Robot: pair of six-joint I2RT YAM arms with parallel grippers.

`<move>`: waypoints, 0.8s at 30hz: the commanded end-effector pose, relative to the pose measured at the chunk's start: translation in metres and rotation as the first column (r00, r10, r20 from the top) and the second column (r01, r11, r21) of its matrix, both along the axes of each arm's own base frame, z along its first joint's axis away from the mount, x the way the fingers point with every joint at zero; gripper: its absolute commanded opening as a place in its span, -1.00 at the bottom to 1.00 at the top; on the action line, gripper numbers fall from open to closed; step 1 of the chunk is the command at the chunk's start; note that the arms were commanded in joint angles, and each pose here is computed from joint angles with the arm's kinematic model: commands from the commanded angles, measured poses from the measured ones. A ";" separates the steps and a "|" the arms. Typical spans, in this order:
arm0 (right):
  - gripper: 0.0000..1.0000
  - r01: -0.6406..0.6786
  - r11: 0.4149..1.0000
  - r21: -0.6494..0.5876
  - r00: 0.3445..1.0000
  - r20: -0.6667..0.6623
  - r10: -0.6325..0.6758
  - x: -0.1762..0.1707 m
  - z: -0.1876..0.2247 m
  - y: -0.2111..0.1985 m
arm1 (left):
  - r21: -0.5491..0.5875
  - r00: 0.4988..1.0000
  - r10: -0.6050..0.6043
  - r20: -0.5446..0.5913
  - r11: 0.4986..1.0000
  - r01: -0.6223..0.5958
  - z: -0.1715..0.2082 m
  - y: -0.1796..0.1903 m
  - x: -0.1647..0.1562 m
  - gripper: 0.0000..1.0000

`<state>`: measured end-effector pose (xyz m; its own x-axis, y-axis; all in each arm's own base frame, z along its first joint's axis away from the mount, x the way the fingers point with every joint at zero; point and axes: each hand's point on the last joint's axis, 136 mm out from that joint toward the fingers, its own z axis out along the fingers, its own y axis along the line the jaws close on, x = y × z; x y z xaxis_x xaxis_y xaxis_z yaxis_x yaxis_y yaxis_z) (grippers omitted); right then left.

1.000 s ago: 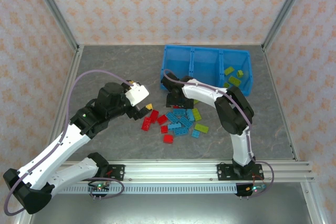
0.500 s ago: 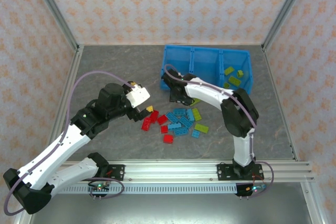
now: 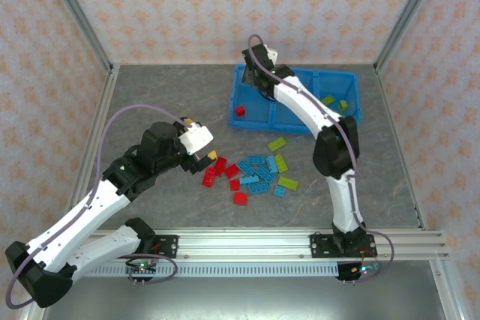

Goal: Sort the legos into containers by color

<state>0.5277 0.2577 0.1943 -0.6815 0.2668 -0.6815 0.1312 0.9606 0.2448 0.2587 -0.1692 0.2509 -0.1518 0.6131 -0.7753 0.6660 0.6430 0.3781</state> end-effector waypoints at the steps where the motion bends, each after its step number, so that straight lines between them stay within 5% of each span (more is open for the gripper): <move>1: 0.20 -0.028 0.999 -0.019 0.998 -0.051 0.027 0.006 -0.012 0.005 | 0.004 0.999 0.024 0.031 1.000 -0.024 0.003 0.001 0.004 0.89; 7: 0.58 -0.061 0.998 -0.003 0.998 -0.030 0.061 0.005 0.010 0.009 | 0.007 0.999 0.025 0.030 1.000 -0.025 0.002 0.001 0.004 0.89; 12: 0.61 -0.056 0.998 -0.009 0.998 -0.027 0.056 -0.017 0.036 -0.006 | 0.002 1.000 0.024 0.017 1.000 -0.024 -0.001 0.000 0.005 0.89; 17: 0.60 -0.071 0.997 -0.002 0.997 -0.042 0.071 -0.075 0.044 -0.027 | 0.018 1.000 0.014 0.002 1.000 -0.014 -0.004 -0.002 0.003 0.89; 24: 0.54 -0.125 0.992 0.012 0.957 -0.262 0.124 -0.195 -0.026 -0.028 | 0.016 1.000 -0.016 -0.007 1.000 0.016 -0.005 -0.006 0.000 0.89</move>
